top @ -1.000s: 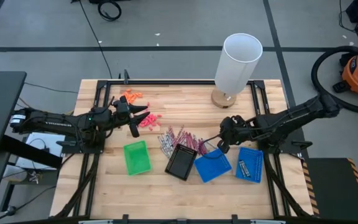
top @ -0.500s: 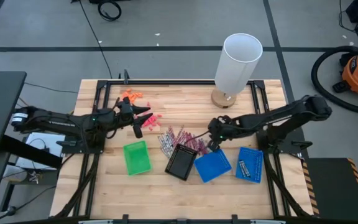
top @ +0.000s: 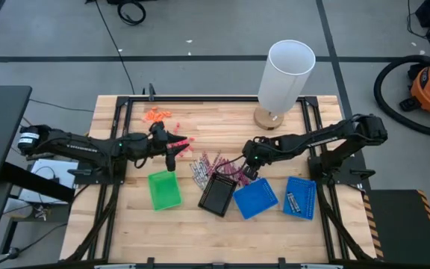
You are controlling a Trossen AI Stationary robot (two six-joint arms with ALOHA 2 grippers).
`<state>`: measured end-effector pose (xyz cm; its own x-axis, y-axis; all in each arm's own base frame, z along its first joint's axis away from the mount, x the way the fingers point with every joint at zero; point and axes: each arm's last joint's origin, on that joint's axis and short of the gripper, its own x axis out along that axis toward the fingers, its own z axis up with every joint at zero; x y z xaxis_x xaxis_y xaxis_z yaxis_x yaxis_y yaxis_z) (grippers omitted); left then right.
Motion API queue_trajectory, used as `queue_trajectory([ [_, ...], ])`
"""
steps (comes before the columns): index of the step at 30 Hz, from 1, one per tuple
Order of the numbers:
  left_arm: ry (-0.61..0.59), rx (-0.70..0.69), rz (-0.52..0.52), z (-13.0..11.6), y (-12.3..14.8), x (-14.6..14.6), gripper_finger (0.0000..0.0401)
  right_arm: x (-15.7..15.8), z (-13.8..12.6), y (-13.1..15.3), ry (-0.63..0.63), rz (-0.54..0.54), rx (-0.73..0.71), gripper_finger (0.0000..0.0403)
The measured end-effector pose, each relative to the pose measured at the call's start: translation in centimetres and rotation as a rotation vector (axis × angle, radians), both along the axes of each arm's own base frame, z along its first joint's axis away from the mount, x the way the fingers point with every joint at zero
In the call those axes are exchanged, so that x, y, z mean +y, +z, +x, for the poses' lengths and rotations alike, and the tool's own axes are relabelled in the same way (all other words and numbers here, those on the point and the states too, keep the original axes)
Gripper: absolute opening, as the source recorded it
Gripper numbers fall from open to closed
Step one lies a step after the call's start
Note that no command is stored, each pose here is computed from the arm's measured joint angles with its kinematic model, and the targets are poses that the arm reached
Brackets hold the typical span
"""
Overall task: Sort crayons
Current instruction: Put the black crayon into the right blue bin
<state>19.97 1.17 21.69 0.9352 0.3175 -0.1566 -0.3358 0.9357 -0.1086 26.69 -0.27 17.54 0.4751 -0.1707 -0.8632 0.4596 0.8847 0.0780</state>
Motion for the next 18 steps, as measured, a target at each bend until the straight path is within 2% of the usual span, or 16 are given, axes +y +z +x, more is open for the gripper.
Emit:
queue_trajectory([
  [4,-0.006,0.025,-0.024,0.3,-0.5,0.0,0.0149,0.1,-0.3,0.3,0.038,0.039,0.012,0.0095],
  [10,-0.004,0.051,-0.035,0.4,-0.9,0.0,0.0149,-0.2,-0.1,-1.2,0.074,0.185,0.092,0.0095],
  [18,-0.002,0.05,-0.035,0.4,-0.9,0.0,0.0149,-0.2,2.3,-1.7,0.126,0.181,0.246,0.0096],
])
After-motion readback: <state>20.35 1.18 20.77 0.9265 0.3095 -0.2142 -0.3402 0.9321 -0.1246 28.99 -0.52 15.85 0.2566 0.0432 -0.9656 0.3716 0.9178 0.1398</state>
